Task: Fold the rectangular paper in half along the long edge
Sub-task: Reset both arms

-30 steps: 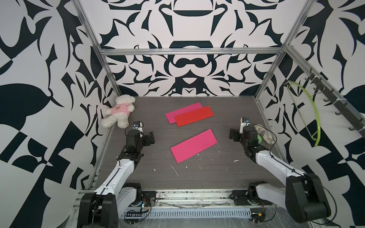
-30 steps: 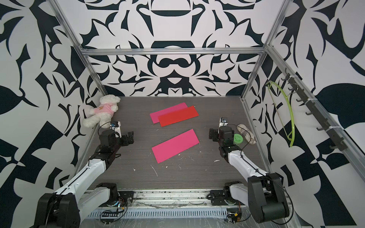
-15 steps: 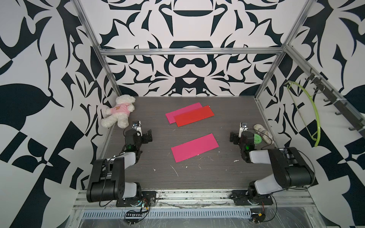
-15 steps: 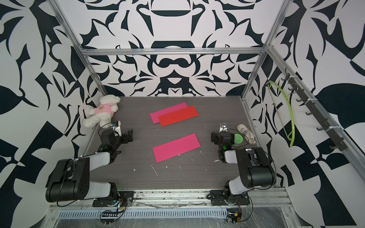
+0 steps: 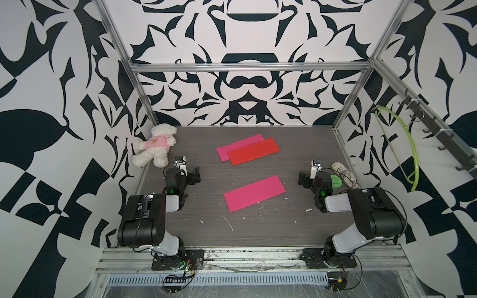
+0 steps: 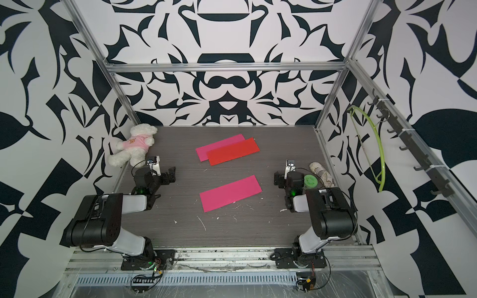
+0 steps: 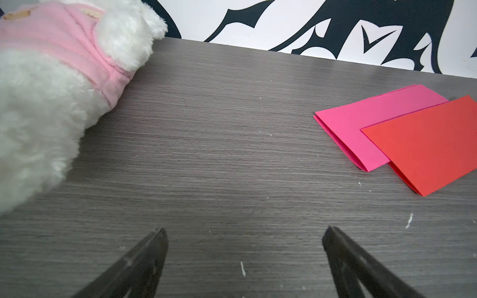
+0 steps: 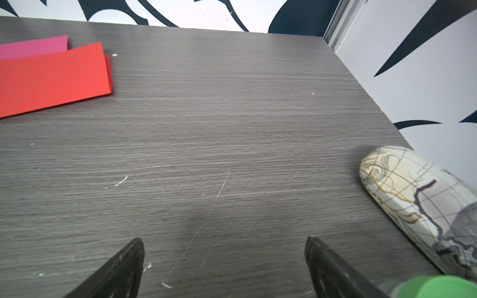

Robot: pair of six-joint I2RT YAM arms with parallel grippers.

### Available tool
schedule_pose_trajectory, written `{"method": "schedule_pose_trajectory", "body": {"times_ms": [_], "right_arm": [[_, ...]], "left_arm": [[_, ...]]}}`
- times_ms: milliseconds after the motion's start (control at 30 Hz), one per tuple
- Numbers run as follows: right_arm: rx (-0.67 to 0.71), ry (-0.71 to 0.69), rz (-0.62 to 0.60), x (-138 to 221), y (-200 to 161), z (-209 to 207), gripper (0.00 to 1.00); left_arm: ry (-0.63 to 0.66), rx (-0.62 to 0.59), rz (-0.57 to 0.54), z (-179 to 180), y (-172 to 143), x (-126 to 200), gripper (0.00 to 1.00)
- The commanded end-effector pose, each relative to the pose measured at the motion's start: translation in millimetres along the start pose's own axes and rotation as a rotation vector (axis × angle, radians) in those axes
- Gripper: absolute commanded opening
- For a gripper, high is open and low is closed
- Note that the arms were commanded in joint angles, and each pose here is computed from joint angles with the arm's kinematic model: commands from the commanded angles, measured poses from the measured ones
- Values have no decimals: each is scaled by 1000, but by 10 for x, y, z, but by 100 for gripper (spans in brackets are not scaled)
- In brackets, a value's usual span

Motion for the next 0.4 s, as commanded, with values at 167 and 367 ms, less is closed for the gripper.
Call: {"method": "schedule_pose_trajectory", "body": {"times_ms": [167, 367], "right_arm": [[-2, 0, -76, -5, 171, -16, 100], [-2, -1, -74, -5, 167, -19, 100]], "left_arm": [[-12, -20, -20, -23, 38, -41, 99], [-11, -23, -16, -24, 37, -33, 99]]}}
Point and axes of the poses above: each gripper's point midway between its finger pads, its own x axis back along the fingers, its own z axis along the line the jaws close on, y = z × x, the point moved 10 cm from there along x, back along the fingers, and after that the axes turned 5 degrees about x, right-handed, at the moved point
